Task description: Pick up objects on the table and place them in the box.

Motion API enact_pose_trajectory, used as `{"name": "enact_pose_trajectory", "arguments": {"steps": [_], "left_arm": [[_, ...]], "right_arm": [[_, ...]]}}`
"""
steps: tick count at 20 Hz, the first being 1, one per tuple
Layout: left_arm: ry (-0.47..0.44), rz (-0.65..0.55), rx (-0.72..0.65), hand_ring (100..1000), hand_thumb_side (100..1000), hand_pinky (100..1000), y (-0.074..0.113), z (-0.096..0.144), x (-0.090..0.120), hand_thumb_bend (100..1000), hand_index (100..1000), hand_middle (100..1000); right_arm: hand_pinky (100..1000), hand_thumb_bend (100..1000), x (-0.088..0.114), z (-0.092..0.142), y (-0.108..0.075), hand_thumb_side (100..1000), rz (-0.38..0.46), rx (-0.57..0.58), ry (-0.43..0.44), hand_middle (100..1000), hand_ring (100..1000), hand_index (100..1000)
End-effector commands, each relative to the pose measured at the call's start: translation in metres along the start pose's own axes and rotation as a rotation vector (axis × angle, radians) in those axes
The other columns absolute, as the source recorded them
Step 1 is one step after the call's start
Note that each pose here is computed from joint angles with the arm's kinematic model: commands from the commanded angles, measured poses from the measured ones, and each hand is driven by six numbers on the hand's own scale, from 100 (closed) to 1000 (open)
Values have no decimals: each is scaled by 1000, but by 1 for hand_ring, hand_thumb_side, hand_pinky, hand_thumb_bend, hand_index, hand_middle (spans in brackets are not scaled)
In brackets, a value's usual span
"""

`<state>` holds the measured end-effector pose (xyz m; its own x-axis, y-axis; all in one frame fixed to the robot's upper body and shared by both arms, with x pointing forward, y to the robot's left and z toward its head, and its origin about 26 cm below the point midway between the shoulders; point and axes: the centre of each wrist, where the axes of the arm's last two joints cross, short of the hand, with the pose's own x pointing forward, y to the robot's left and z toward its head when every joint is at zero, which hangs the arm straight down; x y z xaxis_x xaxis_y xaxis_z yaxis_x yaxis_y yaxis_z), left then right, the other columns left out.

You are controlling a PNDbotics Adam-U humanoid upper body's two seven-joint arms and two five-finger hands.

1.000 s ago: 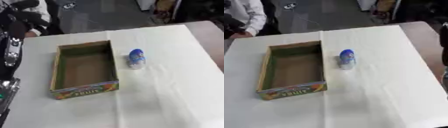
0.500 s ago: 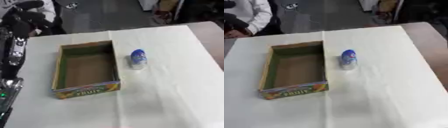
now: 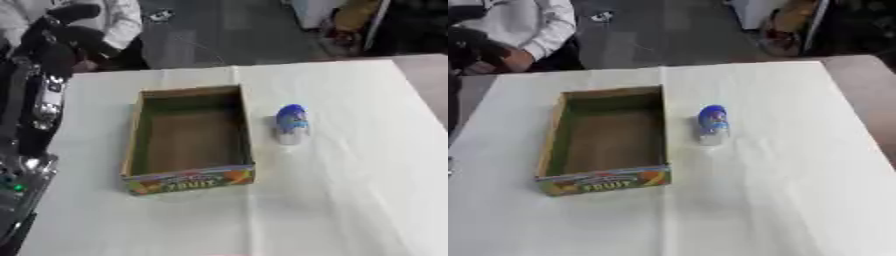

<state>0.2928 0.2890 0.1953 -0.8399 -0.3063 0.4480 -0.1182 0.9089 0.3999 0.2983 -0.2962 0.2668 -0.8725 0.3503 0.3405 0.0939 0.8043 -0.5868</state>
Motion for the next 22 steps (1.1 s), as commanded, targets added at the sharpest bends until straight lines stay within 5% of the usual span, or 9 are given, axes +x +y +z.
{"name": "enact_pose_trajectory", "arguments": {"steps": [1,13,22], "left_arm": [[-24,-17,-15,576,852,493,5,-4,5,100,731,828],[-39,-29,-31,577,854,495,2,-8,6,100,732,828],[-58,-11,-29,578,854,497,1,-15,8,100,732,828]], "right_arm": [[436,185,11,-14,-11,982,189,75,35,755,664,874],[537,176,31,-51,-22,1000,602,400,295,772,706,861],[625,197,-8,-65,-27,1000,647,557,435,795,770,891]]}}
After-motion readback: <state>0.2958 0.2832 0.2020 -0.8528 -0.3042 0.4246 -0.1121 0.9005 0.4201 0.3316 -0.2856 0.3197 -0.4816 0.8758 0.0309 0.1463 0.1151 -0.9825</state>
